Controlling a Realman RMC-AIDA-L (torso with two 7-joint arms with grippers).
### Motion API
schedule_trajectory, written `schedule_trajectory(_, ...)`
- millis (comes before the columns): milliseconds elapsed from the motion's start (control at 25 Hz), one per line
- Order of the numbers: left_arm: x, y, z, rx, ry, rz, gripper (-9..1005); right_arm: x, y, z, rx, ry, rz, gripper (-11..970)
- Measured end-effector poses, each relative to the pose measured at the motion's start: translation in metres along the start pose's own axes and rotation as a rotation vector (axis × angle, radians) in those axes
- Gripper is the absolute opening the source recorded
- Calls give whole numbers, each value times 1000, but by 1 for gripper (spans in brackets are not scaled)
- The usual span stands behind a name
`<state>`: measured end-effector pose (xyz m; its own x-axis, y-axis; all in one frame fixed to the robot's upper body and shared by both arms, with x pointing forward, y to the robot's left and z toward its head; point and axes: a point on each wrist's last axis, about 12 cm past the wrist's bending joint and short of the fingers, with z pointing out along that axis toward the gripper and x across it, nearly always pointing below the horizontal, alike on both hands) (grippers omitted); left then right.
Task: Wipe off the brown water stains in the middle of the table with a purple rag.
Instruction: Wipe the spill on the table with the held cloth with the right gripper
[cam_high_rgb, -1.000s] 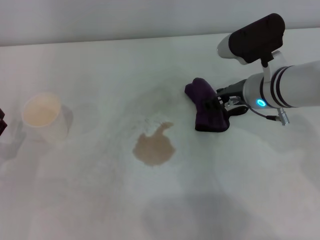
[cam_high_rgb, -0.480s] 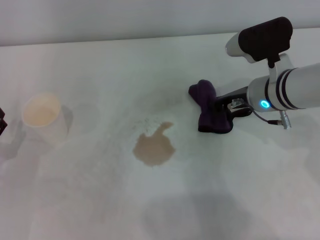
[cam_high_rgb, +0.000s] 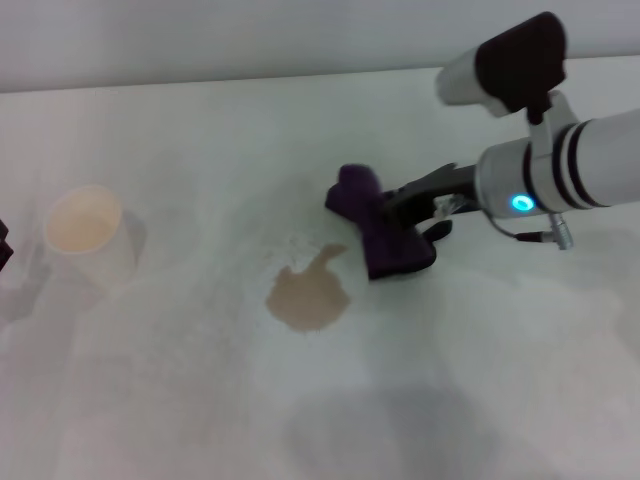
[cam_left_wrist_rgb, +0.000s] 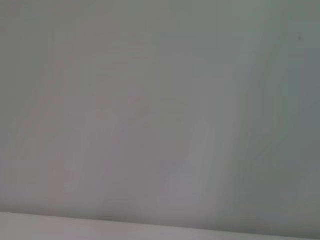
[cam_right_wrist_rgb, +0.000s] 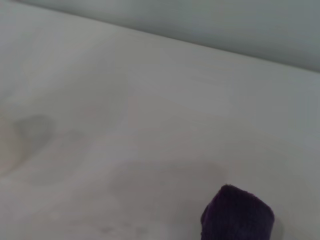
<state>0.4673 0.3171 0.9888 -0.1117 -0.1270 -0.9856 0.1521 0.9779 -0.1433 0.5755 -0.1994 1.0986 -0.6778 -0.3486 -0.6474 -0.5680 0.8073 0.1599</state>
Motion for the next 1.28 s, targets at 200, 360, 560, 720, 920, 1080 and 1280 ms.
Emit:
schedule_trajectory(200, -1, -1, 2, 3, -3, 1, 894, -3, 33, 8, -79, 51, -155, 126)
schedule_trajectory(360, -2, -2, 5, 10, -8, -9, 895, -2, 66, 24, -137, 96, -289, 123)
schedule_trajectory(560, -3, -3, 6, 14, -11, -21, 893, 2, 95, 35, -186, 114, -390, 118)
schedule_trajectory(720, -3, -3, 7, 16, -12, -29, 893, 5, 103, 37, -223, 123, -396, 118)
schedule_trajectory(920, -5, -4, 9, 21, -15, -44, 894, 10, 97, 42, -210, 122, -416, 118)
schedule_trajectory(1080, -5, -4, 10, 21, -17, -45, 894, 2, 76, 45, -132, 75, -387, 119)
schedule_trajectory(1280, -5, -3, 10, 13, -20, -48, 895, -13, 42, 39, 8, 25, -391, 119)
